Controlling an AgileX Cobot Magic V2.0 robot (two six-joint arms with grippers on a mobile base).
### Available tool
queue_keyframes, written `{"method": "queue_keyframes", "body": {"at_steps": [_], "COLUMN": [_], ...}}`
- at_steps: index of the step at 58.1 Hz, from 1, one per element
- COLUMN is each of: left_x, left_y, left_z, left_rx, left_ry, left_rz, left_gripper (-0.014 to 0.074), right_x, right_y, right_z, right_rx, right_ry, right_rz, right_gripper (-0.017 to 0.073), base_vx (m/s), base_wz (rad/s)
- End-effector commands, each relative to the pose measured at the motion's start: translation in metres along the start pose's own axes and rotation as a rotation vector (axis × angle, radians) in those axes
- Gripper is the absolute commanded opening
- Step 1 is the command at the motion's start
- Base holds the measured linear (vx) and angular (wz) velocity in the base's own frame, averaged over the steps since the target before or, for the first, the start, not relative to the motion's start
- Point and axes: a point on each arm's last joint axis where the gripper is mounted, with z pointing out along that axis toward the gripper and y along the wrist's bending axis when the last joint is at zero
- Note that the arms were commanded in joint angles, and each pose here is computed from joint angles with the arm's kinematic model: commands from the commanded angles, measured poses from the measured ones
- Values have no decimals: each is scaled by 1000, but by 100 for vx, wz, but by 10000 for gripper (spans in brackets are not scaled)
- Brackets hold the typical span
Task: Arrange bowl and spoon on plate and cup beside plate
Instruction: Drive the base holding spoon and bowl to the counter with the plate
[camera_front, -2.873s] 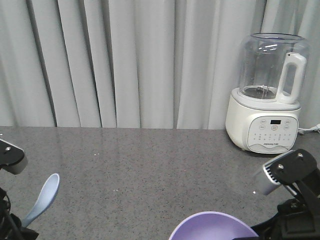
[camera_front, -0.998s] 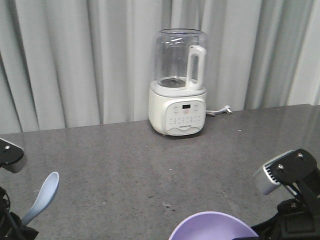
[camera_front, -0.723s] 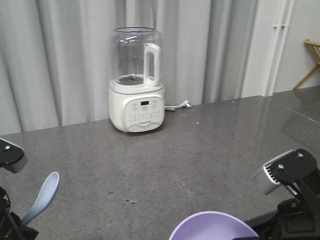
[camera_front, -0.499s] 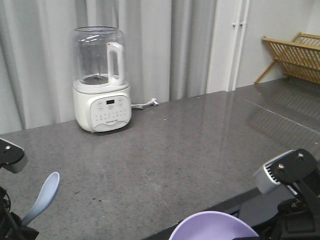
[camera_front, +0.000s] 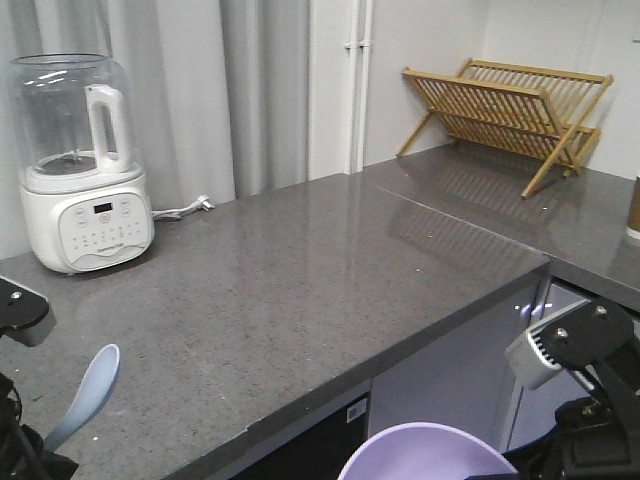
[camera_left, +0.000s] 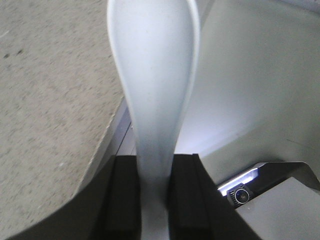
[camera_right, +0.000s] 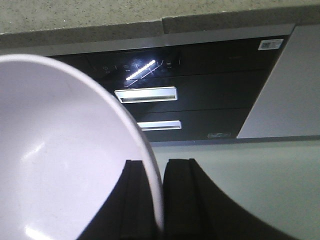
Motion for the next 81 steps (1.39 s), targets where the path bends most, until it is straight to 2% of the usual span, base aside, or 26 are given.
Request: {"method": "queue_keyframes", "body": {"at_steps": [1, 81], "left_x": [-7, -7], "left_y": [-2, -2], "left_z": [-13, -13], "left_rx": [2, 2], "left_ry": [-98, -98], "left_rz": [0, 0], "left_gripper": [146, 146], "right_x": [-12, -12], "right_y": [3, 3], "right_z": [-12, -12], "right_rx": [3, 3], "right_ry": [-104, -105], "right_rz": [-3, -2], "right_gripper": [116, 116], "base_vx": [-3, 5], "base_wz": [-33, -42]}}
